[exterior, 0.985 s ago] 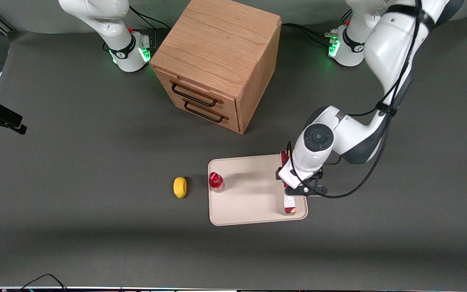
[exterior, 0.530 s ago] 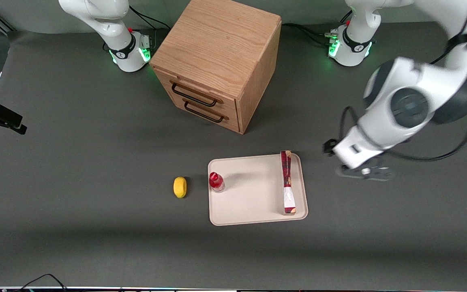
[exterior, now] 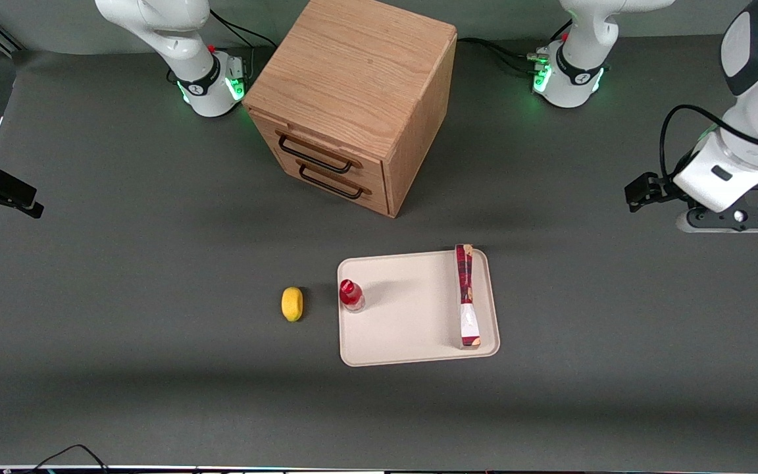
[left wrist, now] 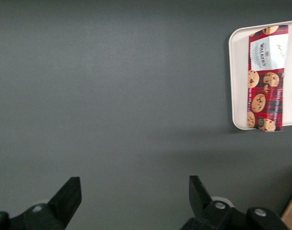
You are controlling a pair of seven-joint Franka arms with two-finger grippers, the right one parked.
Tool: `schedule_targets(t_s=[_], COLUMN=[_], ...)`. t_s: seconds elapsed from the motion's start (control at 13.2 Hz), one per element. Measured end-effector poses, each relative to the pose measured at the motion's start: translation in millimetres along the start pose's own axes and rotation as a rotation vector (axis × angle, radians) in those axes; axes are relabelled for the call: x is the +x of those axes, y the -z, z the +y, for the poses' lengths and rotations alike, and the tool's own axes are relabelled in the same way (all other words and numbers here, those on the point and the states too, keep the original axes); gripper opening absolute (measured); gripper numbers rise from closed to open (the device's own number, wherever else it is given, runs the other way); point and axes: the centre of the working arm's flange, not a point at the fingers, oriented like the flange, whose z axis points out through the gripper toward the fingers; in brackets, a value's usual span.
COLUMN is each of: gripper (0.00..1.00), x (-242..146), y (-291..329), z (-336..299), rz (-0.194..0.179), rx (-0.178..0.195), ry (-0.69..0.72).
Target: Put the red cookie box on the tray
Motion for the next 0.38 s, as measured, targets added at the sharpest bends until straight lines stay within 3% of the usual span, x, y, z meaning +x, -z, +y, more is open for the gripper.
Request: schedule_targets(t_s=[0.38], gripper=[1.00], x=[1], y=[4], z=[-12], rz=[0.040], rx=[-0.005], ry=[0.017])
